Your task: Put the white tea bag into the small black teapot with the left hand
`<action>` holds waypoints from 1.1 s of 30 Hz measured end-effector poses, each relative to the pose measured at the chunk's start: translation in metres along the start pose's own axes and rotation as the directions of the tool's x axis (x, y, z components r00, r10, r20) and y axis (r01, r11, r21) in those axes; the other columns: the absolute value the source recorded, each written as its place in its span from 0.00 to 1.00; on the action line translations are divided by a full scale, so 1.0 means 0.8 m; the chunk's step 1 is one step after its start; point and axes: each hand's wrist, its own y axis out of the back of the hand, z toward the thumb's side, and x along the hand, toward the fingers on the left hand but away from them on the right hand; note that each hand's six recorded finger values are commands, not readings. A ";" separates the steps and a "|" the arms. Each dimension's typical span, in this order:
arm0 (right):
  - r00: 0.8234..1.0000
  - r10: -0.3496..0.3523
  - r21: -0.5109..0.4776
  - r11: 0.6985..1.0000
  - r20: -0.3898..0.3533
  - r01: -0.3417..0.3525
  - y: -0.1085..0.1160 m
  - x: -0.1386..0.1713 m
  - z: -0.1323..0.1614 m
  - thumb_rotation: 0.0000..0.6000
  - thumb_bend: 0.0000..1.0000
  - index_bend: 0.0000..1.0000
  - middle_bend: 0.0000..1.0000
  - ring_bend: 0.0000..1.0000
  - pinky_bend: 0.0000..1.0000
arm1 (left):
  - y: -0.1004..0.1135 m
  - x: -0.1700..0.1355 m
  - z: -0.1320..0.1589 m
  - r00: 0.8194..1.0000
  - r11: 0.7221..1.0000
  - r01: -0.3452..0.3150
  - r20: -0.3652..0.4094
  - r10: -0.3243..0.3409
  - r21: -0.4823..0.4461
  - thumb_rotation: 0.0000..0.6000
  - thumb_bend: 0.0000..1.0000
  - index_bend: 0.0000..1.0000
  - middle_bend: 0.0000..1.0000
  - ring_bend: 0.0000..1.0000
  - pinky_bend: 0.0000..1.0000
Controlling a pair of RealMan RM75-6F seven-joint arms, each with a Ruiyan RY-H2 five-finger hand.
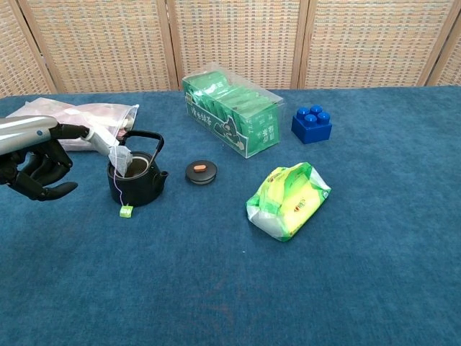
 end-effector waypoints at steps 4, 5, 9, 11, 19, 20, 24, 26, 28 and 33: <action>1.000 0.005 -0.002 1.000 -0.006 -0.005 -0.002 -0.002 0.002 1.00 0.09 0.11 0.19 0.03 0.10 | 0.012 -0.005 -0.015 0.999 0.998 0.022 -0.031 -0.020 0.060 1.00 0.84 0.11 0.87 0.76 0.71; 1.000 0.005 -0.003 1.000 -0.007 -0.005 -0.002 -0.003 0.002 1.00 0.08 0.11 0.19 0.03 0.10 | 0.014 -0.006 -0.018 0.999 0.997 0.033 -0.039 -0.030 0.073 1.00 0.87 0.10 0.87 0.76 0.71; 1.000 0.011 -0.004 1.000 -0.006 -0.011 -0.005 -0.003 0.002 1.00 0.08 0.11 0.19 0.03 0.10 | 0.020 -0.009 -0.027 0.994 0.988 0.091 -0.071 -0.082 0.129 1.00 0.97 0.03 0.88 0.77 0.71; 1.000 0.011 -0.005 1.000 -0.006 -0.011 -0.005 -0.004 0.003 1.00 0.09 0.11 0.19 0.03 0.10 | 0.019 -0.009 -0.029 0.991 0.982 0.122 -0.080 -0.111 0.146 1.00 0.98 0.01 0.88 0.77 0.71; 1.000 0.007 -0.005 1.000 -0.005 -0.007 -0.004 -0.003 0.002 1.00 0.09 0.11 0.20 0.03 0.10 | 0.011 0.001 -0.029 0.967 0.954 0.247 -0.106 -0.231 0.168 1.00 0.98 0.00 0.88 0.77 0.71; 1.000 0.008 -0.005 1.000 -0.005 -0.008 -0.004 -0.003 0.002 1.00 0.08 0.11 0.20 0.03 0.10 | 0.010 0.003 -0.028 0.965 0.952 0.256 -0.106 -0.241 0.167 1.00 0.98 0.00 0.88 0.77 0.71; 1.000 0.009 -0.006 1.000 -0.002 -0.009 -0.004 -0.002 0.001 1.00 0.09 0.11 0.20 0.03 0.10 | 0.006 0.014 -0.024 0.959 0.947 0.276 -0.106 -0.261 0.166 1.00 0.98 0.00 0.88 0.77 0.71; 1.000 0.009 -0.006 1.000 -0.001 -0.009 -0.004 -0.002 0.000 1.00 0.09 0.11 0.20 0.03 0.10 | 0.005 0.018 -0.023 0.958 0.946 0.279 -0.108 -0.264 0.166 1.00 0.98 0.00 0.88 0.77 0.71; 1.000 0.008 -0.005 1.000 0.001 -0.008 -0.004 -0.002 0.000 1.00 0.09 0.11 0.20 0.03 0.10 | 0.004 0.023 -0.023 0.957 0.945 0.283 -0.110 -0.267 0.165 1.00 0.98 0.00 0.88 0.77 0.71; 1.000 0.010 -0.006 1.000 0.007 -0.009 -0.004 0.000 -0.002 1.00 0.08 0.11 0.20 0.03 0.10 | 0.000 0.035 -0.019 0.954 0.942 0.295 -0.110 -0.280 0.161 1.00 0.98 0.00 0.88 0.77 0.71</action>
